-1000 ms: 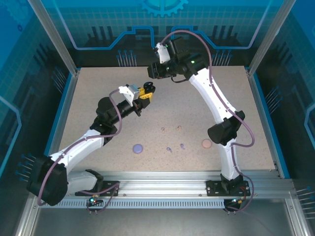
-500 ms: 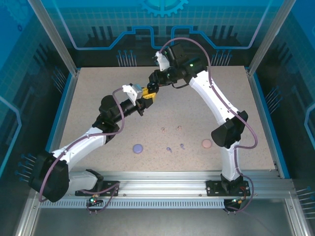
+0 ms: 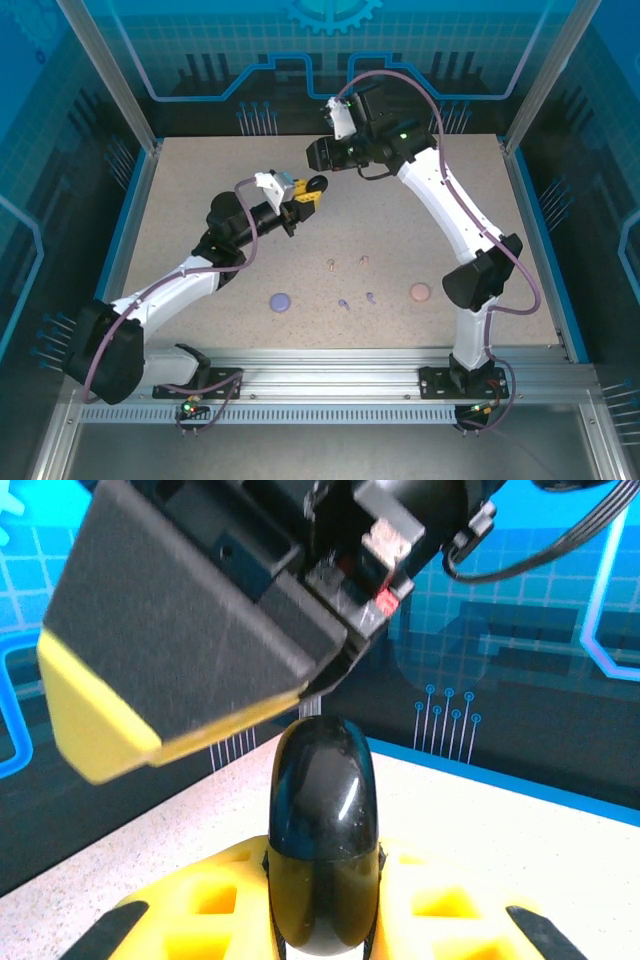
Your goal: Insert the wireless bluetooth earbuds into the charging case
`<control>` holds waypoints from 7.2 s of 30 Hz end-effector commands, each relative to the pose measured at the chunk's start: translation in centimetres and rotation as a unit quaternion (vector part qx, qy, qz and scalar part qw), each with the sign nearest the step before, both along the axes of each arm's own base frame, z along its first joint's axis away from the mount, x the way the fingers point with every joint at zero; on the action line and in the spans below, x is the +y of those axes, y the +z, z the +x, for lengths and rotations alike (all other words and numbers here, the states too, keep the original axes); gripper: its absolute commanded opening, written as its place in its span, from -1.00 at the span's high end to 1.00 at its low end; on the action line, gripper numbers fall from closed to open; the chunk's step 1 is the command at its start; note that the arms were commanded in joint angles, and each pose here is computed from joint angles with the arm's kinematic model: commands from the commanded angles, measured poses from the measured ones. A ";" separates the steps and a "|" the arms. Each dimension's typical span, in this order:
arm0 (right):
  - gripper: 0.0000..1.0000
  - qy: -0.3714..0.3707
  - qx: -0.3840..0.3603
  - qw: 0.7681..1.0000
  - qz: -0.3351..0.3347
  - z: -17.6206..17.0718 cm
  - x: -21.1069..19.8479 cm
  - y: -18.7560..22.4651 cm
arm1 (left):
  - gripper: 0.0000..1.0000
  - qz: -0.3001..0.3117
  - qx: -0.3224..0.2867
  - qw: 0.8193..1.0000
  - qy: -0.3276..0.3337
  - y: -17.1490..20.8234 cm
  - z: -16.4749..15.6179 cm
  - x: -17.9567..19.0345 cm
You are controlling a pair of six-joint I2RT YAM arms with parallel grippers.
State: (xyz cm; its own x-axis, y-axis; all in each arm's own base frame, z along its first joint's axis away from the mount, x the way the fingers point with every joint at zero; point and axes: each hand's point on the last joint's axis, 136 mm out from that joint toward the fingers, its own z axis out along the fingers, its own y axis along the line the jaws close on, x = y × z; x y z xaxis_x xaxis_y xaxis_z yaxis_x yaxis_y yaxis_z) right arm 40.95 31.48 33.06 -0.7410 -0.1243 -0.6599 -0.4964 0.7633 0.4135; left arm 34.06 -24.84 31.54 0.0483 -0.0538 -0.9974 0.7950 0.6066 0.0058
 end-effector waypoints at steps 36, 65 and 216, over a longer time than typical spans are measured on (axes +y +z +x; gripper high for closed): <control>-0.16 -0.269 0.139 0.952 -0.041 -4.6 -16.9 -15.6 | 1.00 0.001 0.600 0.796 0.082 -24.0 10.7 -5.7; -0.52 -0.254 0.128 0.958 -0.044 -8.2 -17.9 -14.1 | -0.42 0.081 0.631 0.755 0.160 -24.3 13.1 1.3; -0.50 -0.355 0.391 0.827 -0.192 -16.7 9.5 -31.1 | -0.97 -0.270 0.372 0.805 0.375 -4.7 1.4 22.2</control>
State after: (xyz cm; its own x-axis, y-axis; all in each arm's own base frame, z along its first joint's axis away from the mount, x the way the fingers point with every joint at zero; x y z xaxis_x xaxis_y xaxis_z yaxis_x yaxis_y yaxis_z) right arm 24.02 40.76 2.72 -0.9139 0.4052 0.0232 0.4058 0.9114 0.0680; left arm 35.59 -2.78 25.94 -0.3487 -0.7196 -0.6005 -0.1583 0.6767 -0.7190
